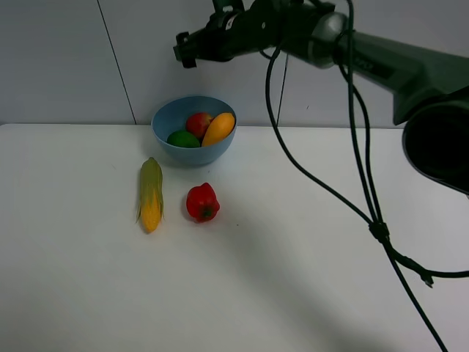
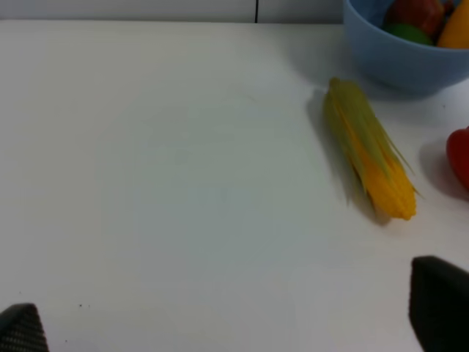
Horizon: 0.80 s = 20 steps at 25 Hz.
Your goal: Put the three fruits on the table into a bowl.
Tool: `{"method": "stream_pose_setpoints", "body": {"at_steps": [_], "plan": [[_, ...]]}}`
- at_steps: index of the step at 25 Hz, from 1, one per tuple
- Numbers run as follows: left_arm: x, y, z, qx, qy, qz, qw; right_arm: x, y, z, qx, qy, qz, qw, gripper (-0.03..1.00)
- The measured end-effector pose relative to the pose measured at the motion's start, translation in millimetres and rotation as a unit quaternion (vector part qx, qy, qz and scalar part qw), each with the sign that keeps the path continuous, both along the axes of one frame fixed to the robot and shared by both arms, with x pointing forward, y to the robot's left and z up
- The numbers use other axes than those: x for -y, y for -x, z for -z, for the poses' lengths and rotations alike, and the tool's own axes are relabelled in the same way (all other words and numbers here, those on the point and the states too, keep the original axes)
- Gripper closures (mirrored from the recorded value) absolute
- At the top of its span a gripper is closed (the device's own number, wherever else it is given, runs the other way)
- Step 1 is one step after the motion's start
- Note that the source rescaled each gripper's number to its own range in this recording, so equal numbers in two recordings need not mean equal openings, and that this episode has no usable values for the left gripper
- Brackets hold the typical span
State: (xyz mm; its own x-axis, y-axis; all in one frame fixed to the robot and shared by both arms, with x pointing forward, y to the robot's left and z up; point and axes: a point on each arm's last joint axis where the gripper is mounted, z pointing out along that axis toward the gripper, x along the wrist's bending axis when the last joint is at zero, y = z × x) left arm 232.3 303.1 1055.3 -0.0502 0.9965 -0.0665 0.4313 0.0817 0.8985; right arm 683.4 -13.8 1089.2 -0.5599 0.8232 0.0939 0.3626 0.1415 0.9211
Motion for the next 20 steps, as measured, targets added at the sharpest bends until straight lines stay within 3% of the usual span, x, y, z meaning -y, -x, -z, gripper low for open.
{"method": "stream_pose_setpoints", "body": {"at_steps": [5, 11, 15, 20], "plan": [[0, 0, 0, 0.000, 0.000, 0.000, 1.000, 38, 49, -115, 0.091, -0.026, 0.004, 0.996, 0.34], [0, 0, 0, 0.000, 0.000, 0.000, 1.000, 134, 118, -221, 0.199, -0.055, 0.071, 0.976, 0.34], [0, 0, 0, 0.000, 0.000, 0.000, 1.000, 216, 177, -245, 0.235, -0.046, 0.162, 0.957, 0.34], [0, 0, 0, 0.000, 0.000, 0.000, 1.000, 288, 265, -213, 0.237, -0.015, 0.293, 0.926, 0.34]]}}
